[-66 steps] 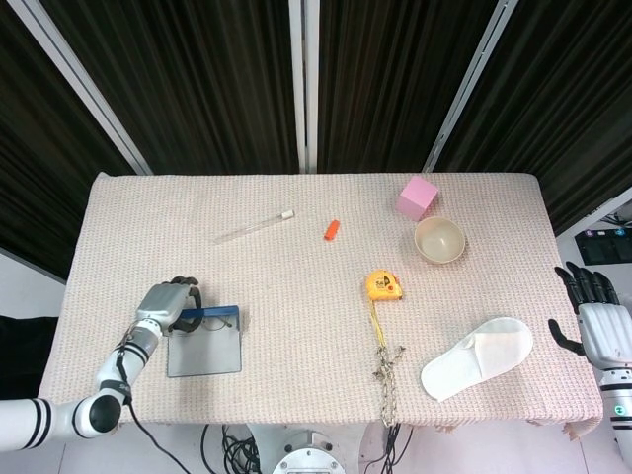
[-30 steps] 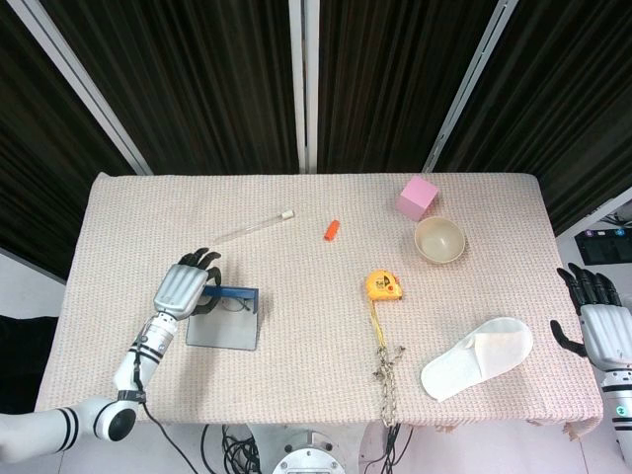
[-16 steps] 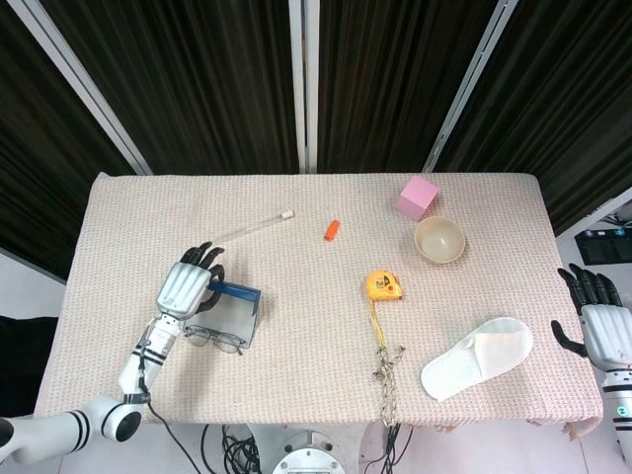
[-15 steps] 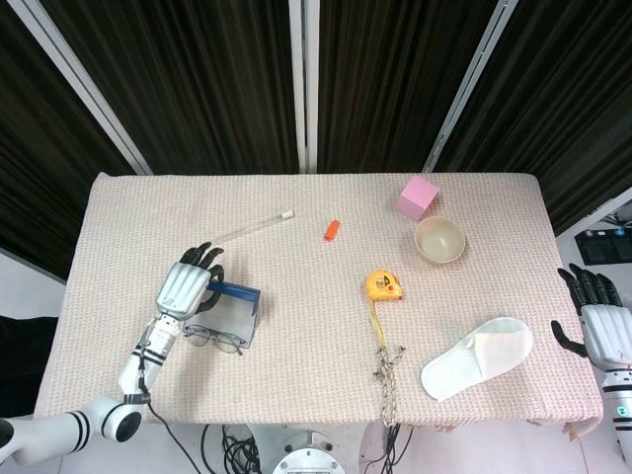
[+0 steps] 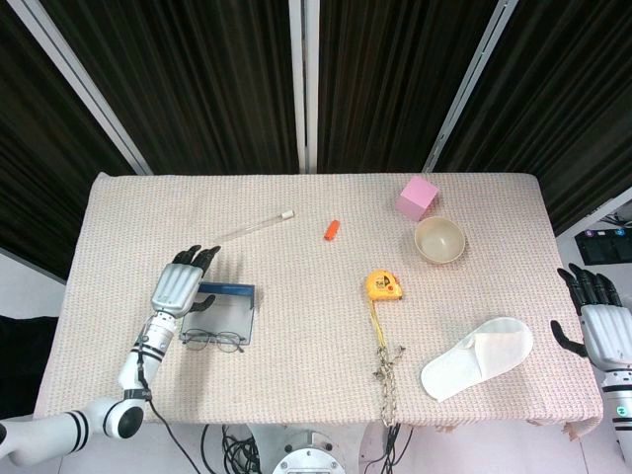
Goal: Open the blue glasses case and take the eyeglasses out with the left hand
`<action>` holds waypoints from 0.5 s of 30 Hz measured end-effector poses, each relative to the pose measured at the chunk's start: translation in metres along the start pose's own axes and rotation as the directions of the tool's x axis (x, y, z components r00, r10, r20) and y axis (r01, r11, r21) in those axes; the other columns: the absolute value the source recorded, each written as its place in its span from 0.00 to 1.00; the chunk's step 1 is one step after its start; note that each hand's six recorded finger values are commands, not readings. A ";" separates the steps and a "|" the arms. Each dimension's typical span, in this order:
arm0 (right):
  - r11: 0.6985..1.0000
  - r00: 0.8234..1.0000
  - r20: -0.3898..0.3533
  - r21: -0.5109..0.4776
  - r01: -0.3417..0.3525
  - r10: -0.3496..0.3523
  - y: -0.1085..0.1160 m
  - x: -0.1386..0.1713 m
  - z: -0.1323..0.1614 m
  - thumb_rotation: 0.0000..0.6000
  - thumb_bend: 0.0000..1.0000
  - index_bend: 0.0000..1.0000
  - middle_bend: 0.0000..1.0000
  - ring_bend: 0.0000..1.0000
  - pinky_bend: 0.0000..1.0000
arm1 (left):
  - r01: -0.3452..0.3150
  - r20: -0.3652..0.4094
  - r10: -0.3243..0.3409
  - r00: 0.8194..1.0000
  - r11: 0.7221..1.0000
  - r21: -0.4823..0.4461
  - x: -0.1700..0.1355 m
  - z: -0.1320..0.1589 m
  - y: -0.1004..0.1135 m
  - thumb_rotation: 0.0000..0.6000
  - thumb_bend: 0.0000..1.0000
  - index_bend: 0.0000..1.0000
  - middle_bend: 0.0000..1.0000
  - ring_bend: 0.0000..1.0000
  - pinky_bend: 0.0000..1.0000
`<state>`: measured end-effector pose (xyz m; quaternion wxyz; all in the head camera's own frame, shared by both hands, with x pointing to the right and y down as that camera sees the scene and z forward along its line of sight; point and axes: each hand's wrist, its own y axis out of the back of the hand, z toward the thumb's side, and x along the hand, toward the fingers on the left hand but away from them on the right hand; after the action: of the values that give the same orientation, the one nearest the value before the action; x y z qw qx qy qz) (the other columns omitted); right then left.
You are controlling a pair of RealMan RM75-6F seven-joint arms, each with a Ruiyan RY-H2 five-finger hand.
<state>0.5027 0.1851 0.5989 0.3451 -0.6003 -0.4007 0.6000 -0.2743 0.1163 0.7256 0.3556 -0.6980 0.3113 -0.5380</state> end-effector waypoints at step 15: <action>1.000 1.000 -0.002 -0.002 0.001 -0.001 0.001 -0.001 0.001 1.00 0.33 0.00 0.00 0.00 0.00 | 0.060 0.012 -0.060 0.998 0.994 -0.086 -0.022 0.015 0.026 1.00 0.27 0.26 0.12 0.08 0.18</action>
<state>0.5018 0.1839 0.5988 0.3452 -0.6010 -0.4010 0.5990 -0.2665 0.1223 0.6898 0.3104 -0.7244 0.3113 -0.5311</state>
